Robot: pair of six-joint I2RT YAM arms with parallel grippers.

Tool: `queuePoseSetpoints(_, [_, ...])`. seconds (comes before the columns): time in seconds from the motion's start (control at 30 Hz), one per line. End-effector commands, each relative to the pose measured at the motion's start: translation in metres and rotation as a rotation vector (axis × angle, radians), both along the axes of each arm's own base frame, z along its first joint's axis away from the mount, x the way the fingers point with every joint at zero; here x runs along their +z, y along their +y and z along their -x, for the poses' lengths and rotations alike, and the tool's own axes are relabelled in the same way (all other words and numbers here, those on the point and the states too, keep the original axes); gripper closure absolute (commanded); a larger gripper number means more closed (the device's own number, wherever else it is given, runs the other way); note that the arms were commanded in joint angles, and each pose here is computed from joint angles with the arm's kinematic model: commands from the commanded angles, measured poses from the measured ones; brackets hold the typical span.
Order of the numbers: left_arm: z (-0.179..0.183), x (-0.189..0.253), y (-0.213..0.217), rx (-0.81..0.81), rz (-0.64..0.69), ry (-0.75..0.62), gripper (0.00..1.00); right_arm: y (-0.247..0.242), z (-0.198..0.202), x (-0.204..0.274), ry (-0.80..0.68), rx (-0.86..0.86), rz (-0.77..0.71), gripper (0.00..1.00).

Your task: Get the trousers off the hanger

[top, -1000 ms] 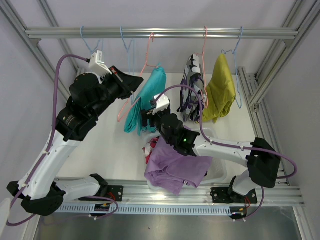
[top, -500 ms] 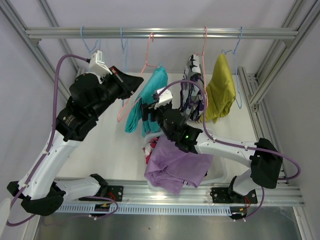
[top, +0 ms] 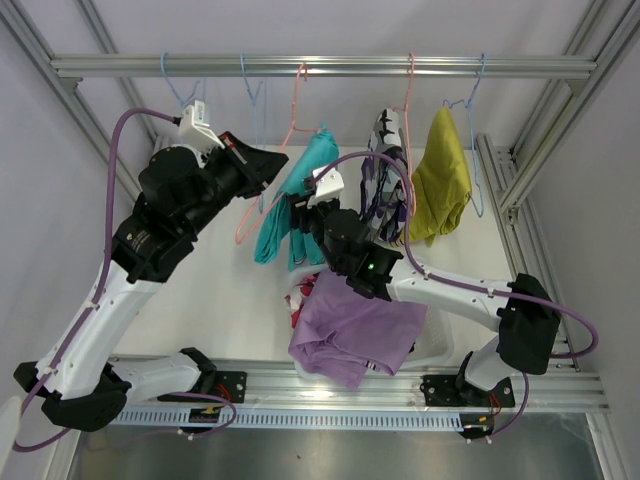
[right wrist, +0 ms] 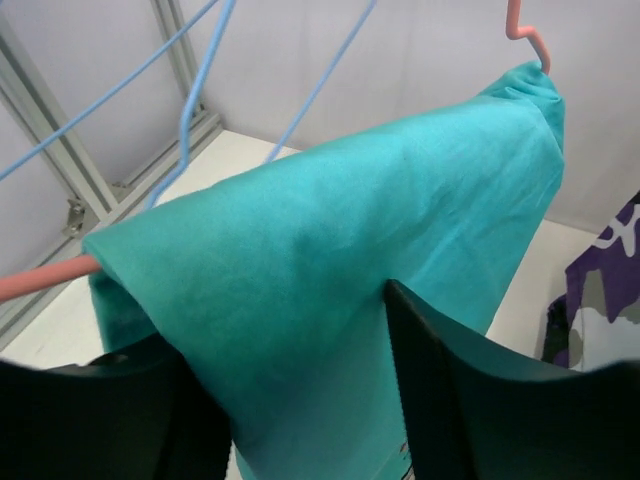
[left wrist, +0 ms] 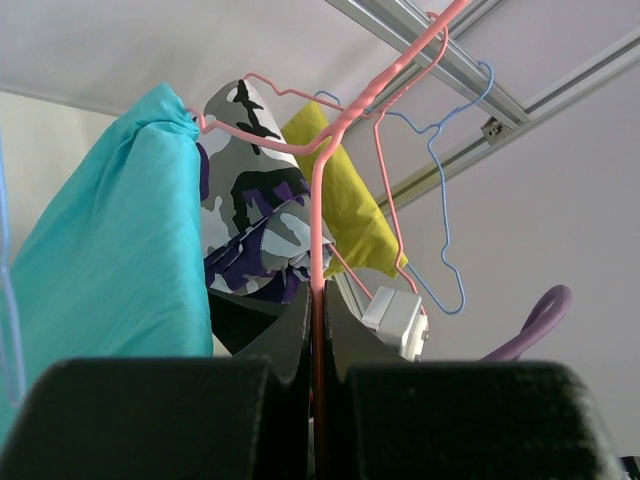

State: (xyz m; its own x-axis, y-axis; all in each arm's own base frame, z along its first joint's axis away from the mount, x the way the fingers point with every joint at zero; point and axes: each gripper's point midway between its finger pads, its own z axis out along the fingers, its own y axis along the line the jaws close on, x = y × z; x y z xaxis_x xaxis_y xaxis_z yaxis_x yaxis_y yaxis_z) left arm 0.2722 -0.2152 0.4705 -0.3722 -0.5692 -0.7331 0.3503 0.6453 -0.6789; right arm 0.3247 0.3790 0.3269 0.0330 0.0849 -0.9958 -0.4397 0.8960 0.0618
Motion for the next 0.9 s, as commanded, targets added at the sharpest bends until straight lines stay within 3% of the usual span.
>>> queuePoseSetpoints(0.0, [0.013,0.067,0.008,0.001,0.134,-0.175,0.99,-0.011,-0.011,0.029,-0.029,-0.069,-0.072,0.44])
queuePoseSetpoints(0.27, [0.011,0.064,0.008,0.008,0.126,-0.174,1.00,-0.016,-0.011,0.037,-0.029,-0.072,-0.074,0.80])
queuePoseSetpoints(0.33, [0.010,0.063,0.008,0.013,0.118,-0.176,0.99,-0.015,-0.008,0.039,-0.024,-0.059,-0.075,0.82])
queuePoseSetpoints(0.47, [0.002,0.058,0.008,0.037,0.096,-0.170,1.00,-0.016,0.001,0.051,-0.028,-0.012,-0.096,1.00])
queuePoseSetpoints(0.87, [-0.019,0.035,-0.005,0.050,0.047,-0.126,0.99,-0.009,0.028,0.107,-0.048,0.128,-0.118,1.00])
